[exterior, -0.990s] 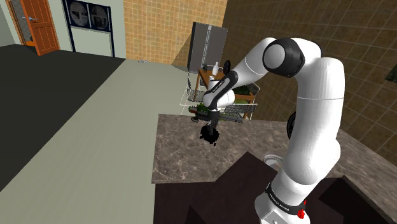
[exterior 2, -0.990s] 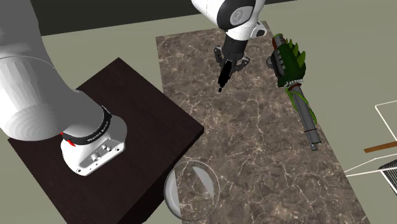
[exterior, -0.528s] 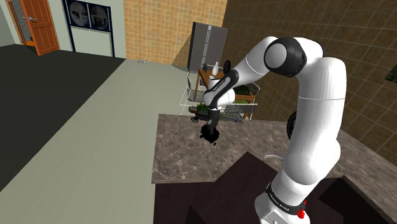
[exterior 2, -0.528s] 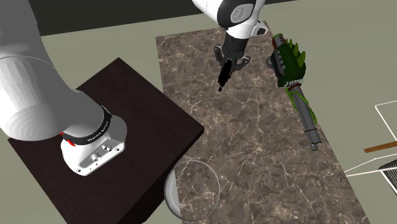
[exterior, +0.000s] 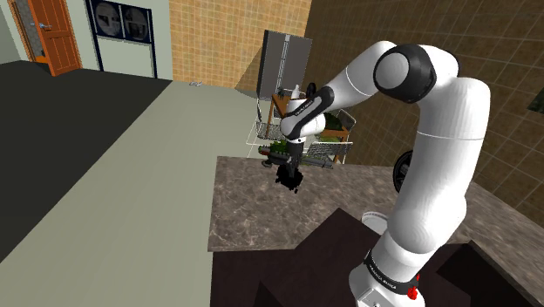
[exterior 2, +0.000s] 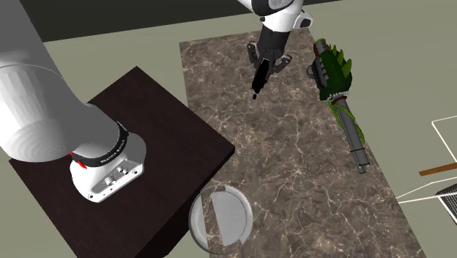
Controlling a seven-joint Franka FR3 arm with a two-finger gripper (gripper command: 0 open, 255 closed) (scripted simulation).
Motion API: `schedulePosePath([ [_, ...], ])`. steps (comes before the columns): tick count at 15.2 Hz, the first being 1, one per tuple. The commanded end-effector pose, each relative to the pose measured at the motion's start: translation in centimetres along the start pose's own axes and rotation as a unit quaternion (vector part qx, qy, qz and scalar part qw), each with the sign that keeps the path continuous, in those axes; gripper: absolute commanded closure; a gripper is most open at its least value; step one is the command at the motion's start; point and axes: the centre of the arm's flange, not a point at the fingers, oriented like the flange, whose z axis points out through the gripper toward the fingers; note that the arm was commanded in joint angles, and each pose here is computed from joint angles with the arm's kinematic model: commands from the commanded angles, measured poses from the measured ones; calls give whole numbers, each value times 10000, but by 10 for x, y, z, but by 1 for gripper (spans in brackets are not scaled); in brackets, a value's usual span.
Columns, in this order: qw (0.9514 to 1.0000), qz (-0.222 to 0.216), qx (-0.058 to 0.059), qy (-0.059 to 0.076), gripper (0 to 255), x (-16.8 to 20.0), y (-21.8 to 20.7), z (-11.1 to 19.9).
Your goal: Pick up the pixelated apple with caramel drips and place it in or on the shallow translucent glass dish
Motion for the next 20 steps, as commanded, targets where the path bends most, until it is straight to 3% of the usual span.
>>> schedulePosePath([
  [1,10000,1,0,-1,255,-1,0,-11],
  [9,10000,1,0,-1,255,-9,0,-52],
  [20,10000,1,0,-1,255,-151,27,-33],
])
